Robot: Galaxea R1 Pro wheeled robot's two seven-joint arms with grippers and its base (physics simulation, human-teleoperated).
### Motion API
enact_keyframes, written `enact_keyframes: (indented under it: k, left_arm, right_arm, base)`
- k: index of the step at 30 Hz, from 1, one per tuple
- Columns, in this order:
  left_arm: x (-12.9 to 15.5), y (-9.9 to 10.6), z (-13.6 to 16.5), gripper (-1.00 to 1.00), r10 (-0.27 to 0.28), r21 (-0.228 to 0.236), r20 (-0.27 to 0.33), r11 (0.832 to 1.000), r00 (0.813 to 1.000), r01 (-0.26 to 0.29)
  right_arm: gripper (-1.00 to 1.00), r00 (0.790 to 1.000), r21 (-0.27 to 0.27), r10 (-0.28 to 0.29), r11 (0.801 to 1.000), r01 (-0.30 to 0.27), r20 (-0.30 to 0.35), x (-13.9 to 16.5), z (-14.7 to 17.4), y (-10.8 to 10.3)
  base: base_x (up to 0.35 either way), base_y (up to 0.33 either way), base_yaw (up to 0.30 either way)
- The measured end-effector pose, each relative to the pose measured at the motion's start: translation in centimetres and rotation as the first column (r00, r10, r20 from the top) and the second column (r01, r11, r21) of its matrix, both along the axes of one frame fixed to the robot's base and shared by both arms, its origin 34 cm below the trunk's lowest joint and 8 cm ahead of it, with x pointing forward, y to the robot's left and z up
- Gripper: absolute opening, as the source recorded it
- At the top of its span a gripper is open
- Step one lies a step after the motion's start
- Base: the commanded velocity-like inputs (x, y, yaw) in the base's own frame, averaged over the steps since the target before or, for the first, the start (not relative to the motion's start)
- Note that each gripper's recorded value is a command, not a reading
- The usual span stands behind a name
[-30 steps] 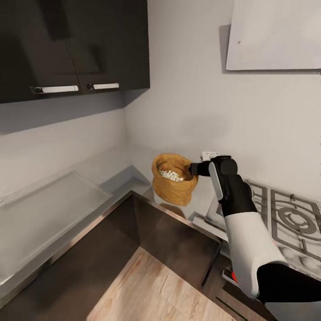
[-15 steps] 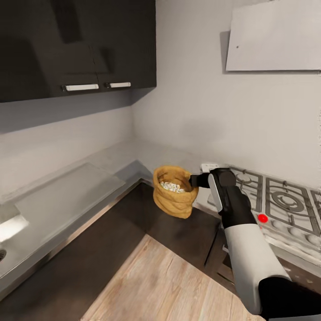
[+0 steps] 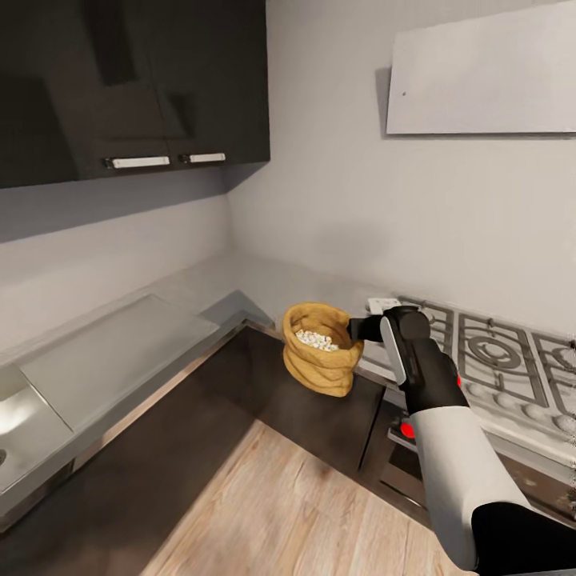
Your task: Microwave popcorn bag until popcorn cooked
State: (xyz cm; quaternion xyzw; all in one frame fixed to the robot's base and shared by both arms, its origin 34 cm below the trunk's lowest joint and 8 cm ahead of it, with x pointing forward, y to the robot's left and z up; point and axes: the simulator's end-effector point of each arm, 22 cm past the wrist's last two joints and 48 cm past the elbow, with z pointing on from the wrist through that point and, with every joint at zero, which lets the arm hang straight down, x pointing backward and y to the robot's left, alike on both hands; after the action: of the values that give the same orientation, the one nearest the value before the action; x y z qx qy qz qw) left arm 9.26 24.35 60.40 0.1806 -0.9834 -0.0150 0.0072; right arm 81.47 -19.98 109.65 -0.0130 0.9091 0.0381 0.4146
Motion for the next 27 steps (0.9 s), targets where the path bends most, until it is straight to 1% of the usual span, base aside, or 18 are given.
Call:
enact_keyframes:
  k: [27]
  left_arm:
    - [1.4,0.0,-0.1,1.00,0.001,0.001,0.037,1.000,0.999,-0.001]
  right_arm:
    - [-1.00,0.999,-0.001,0.000,1.000,0.000,0.040,-0.5,2.8,-0.1]
  base:
    - [0.000,0.000,-0.131]
